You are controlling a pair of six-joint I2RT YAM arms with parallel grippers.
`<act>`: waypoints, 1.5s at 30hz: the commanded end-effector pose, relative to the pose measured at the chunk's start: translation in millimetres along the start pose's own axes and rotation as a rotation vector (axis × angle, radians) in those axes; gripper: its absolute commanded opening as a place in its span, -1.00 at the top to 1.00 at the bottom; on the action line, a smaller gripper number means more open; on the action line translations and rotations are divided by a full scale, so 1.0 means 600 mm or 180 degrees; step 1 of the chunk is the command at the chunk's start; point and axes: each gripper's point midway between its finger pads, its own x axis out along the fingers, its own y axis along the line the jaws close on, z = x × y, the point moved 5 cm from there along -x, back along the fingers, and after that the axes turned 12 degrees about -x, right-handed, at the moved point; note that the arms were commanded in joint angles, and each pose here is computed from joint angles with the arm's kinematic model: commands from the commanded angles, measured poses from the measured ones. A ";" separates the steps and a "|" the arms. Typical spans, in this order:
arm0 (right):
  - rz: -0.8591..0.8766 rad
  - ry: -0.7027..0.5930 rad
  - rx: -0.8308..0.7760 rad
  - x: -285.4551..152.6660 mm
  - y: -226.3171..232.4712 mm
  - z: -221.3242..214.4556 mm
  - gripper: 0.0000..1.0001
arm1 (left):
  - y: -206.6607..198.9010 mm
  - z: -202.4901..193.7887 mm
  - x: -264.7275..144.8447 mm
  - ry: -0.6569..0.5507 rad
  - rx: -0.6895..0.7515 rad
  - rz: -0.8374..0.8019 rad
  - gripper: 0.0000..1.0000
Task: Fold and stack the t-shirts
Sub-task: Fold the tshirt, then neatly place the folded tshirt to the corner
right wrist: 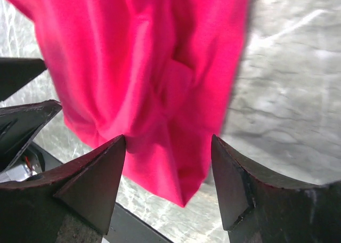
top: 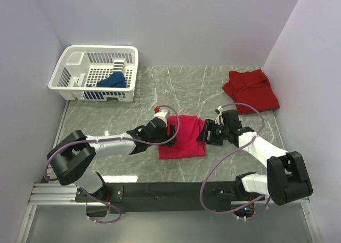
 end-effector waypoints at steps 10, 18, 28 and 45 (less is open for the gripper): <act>-0.0016 -0.0100 0.0174 0.017 -0.038 -0.005 -0.44 | 0.029 -0.017 0.032 0.0047 0.0037 0.0201 -0.50; 0.0153 -0.0103 0.0220 0.030 -0.032 -0.001 -0.44 | 0.033 -0.032 0.051 0.0148 0.0016 0.0194 -0.49; 0.0265 -0.0027 0.0120 0.062 0.020 0.008 -0.44 | 0.030 -0.040 0.056 0.0221 0.0002 0.0139 -0.49; -0.0677 -0.0026 -0.0247 0.077 0.020 0.060 0.63 | 0.008 0.002 0.022 0.0030 0.0049 0.0126 -0.51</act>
